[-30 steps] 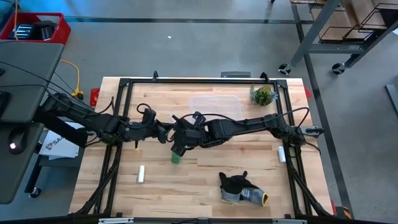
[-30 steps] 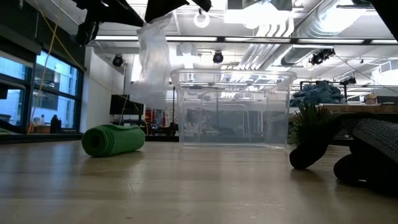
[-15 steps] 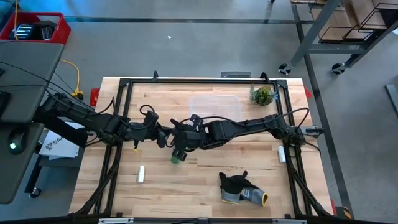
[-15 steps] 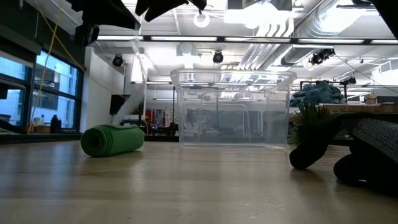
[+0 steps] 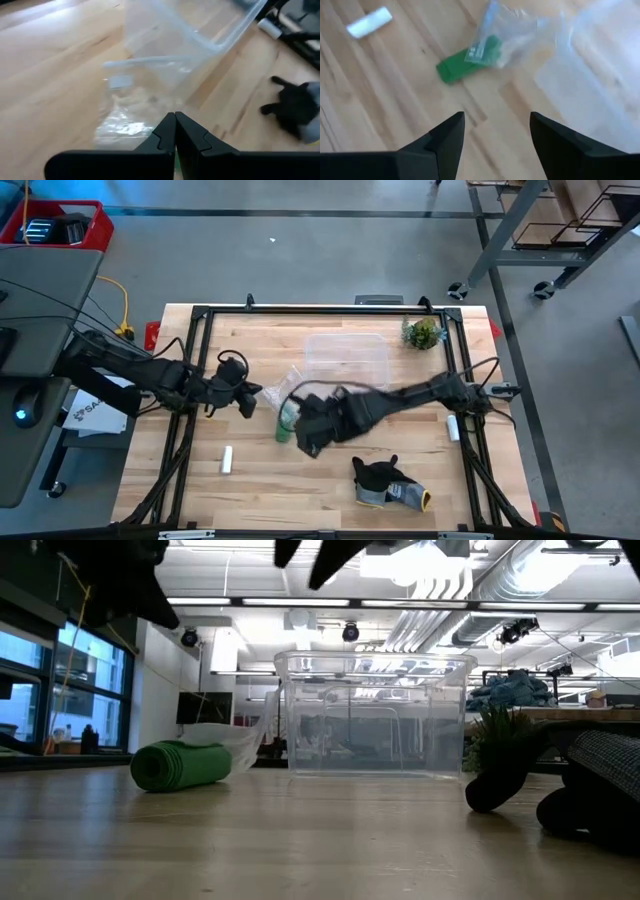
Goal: Roll bandage
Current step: Open the transparent zip bag
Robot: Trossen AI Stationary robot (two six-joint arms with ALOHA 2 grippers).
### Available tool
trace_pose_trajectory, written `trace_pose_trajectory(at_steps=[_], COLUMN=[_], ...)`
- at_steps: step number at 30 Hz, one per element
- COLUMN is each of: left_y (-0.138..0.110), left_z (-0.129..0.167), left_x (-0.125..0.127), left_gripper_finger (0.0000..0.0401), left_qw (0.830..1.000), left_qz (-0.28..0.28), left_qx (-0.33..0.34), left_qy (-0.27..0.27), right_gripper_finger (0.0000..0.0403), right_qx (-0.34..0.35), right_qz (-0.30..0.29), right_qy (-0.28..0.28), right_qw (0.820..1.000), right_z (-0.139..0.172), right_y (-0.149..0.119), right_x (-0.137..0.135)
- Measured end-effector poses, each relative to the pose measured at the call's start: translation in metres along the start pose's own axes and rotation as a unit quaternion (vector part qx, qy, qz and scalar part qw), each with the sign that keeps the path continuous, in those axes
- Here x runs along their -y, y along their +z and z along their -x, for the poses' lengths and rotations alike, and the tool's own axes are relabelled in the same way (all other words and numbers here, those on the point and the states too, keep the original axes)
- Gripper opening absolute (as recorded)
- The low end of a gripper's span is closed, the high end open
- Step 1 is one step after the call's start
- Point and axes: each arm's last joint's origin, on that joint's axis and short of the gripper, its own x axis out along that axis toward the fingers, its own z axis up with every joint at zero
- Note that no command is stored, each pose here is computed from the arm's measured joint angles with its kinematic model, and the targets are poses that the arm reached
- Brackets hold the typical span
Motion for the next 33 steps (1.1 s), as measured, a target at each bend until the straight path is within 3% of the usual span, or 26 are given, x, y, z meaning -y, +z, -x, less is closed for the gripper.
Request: trace_pose_trajectory(at_steps=[4,8,10,13,18,25,28,30,33], left_y=[0.001,-0.001,-0.003,-0.003,-0.005,-0.01,-0.011,-0.01,-0.008], left_z=[-0.011,-0.032,-0.039,-0.042,-0.045,-0.048,-0.049,-0.049,-0.049], left_x=[-0.01,-0.024,-0.031,-0.038,-0.043,-0.046,-0.046,-0.046,-0.044], left_gripper_finger=[0.0,0.0,0.0,0.0,0.0,0.0,0.0,0.0,0.0], left_qw=[1.0,0.997,0.996,0.994,0.993,0.992,0.992,0.992,0.993], left_qz=[-0.022,-0.019,-0.012,-0.023,-0.031,-0.027,-0.027,-0.021,-0.011], left_qx=[-0.02,-0.062,-0.079,-0.092,-0.106,-0.112,-0.115,-0.112,-0.101], left_qy=[-0.011,-0.044,-0.045,-0.045,-0.048,-0.045,-0.042,-0.044,-0.053], right_gripper_finger=[0.0215,0.0215,0.0215,0.0215,0.0215,0.0215,0.0209,0.0184,0.0099], right_qx=[0.019,0.063,0.082,0.08,0.067,0.101,0.095,0.103,0.107], right_qz=[-0.137,-0.244,-0.294,-0.361,-0.404,-0.439,-0.443,-0.447,-0.45], right_qy=[-0.014,0.047,0.065,0.037,0.005,0.057,0.037,0.024,0.02], right_qw=[0.99,0.967,0.95,0.928,0.912,0.891,0.891,0.888,0.886], right_z=[-0.016,-0.058,-0.081,-0.111,-0.134,-0.155,-0.164,-0.167,-0.174], right_y=[-0.015,-0.007,0.002,0.007,0.004,0.013,0.012,0.012,0.014], right_x=[-0.011,-0.018,-0.01,0.013,0.031,0.037,0.043,0.046,0.05])
